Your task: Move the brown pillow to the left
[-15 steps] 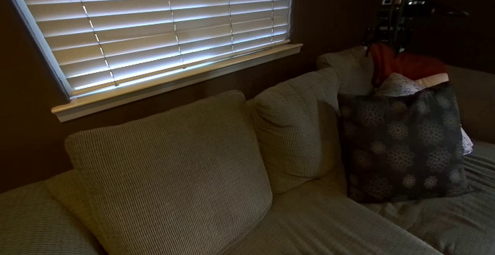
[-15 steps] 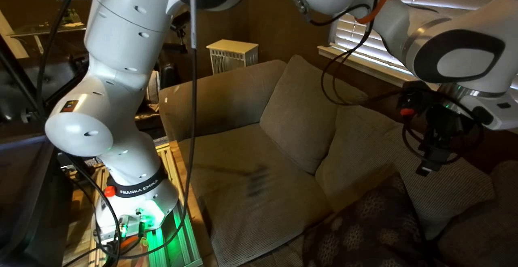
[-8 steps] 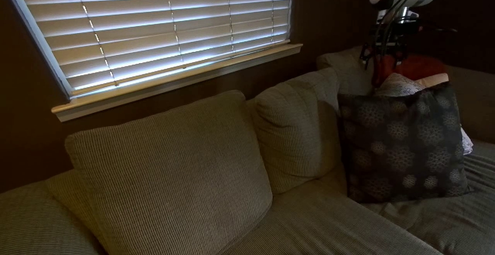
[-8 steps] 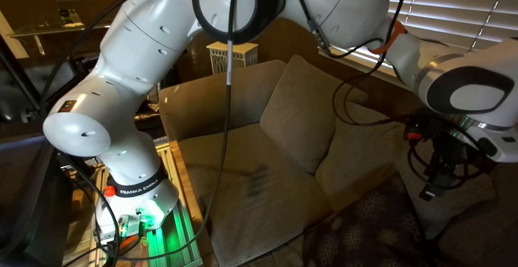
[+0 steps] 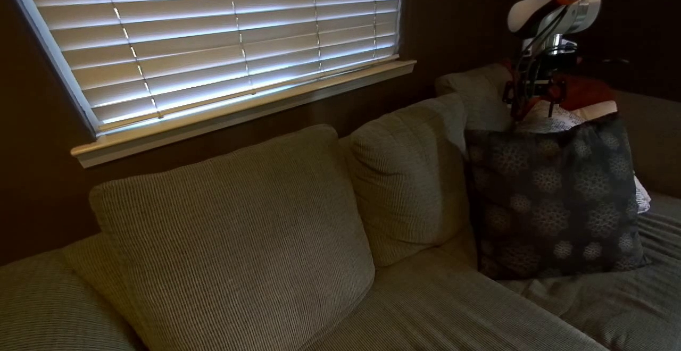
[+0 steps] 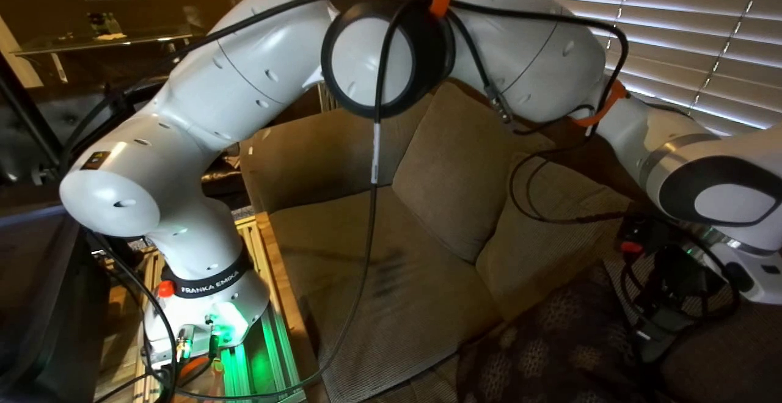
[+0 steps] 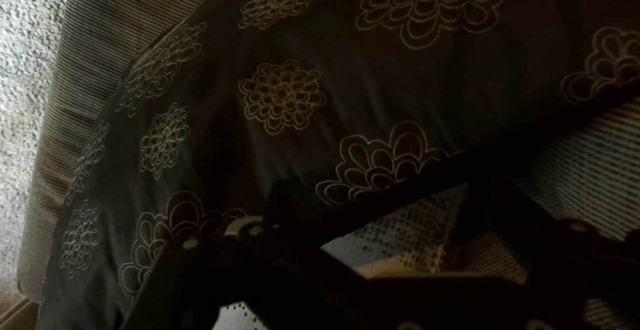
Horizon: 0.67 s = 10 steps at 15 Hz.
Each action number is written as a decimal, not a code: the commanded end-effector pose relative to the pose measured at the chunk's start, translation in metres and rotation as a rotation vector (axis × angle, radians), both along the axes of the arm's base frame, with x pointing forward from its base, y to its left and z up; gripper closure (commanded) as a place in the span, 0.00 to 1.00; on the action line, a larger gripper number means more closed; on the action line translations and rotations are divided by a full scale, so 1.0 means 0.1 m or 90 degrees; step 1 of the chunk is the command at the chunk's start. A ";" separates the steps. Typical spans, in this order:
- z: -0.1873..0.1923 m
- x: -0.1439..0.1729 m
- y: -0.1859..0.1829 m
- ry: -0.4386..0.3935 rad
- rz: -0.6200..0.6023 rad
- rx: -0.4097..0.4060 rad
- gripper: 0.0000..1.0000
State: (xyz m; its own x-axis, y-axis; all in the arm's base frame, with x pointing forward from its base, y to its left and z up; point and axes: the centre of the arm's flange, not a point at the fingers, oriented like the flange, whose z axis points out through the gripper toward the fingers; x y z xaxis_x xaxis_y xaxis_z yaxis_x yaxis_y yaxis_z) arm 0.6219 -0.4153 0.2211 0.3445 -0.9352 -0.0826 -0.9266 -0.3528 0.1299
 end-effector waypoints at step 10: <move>-0.61 0.26 -0.14 0.047 -0.044 0.030 0.00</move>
State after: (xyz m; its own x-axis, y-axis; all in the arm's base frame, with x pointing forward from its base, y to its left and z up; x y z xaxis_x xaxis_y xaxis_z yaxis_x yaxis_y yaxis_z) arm 0.6249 -0.4206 0.1725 0.2925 -0.9469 -0.1337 -0.9314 -0.3138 0.1846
